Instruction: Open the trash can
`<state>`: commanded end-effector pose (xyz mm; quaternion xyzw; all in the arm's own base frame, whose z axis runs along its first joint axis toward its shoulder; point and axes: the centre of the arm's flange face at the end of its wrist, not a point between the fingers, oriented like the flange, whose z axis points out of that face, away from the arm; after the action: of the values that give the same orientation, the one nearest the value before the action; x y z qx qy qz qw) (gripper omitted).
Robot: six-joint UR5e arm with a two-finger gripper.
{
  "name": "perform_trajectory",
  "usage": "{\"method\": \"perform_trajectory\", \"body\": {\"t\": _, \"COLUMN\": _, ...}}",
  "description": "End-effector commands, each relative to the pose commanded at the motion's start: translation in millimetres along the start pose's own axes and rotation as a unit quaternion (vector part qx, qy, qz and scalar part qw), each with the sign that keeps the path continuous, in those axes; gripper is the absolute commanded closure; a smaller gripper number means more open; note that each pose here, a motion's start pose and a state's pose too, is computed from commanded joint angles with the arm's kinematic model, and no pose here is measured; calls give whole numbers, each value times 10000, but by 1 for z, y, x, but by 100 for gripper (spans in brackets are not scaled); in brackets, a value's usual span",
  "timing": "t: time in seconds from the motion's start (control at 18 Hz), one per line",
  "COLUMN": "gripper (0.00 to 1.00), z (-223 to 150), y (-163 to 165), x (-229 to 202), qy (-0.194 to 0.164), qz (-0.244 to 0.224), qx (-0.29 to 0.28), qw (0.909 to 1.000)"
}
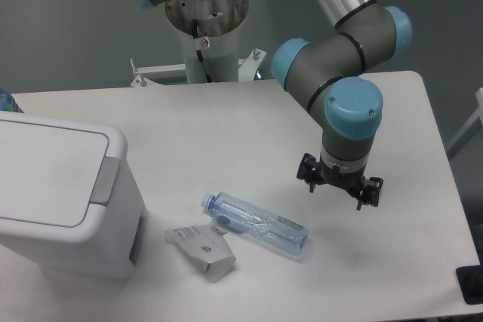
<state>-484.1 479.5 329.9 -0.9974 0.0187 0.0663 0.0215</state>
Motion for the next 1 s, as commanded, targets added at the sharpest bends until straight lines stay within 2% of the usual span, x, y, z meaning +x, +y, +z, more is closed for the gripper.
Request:
{"method": "perform_trajectory", "body": {"t": 0.28, "gripper": 0, "z": -11, "y": 1, "x": 2, "qy": -52, "qz": -94, "qx": 34, "qw": 9999}}
{"method": "perform_trajectory", "body": {"t": 0.61, "gripper": 0, "z": -39, "y": -21, "x": 25, "qy": -71, "qz": -650, "qx": 324, "qw": 9973}}
{"method": "perform_trajectory", "body": {"t": 0.83, "gripper": 0, "z": -71, "y": -37, "x": 50, "qy": 30, "qz": -1044, "qx": 722, "qw": 9919}}
{"method": "perform_trajectory", "body": {"t": 1.0, "gripper": 0, "z": -82, "y": -53, "x": 63, "qy": 135, "qz": -1449, "qx": 929, "qw": 9850}}
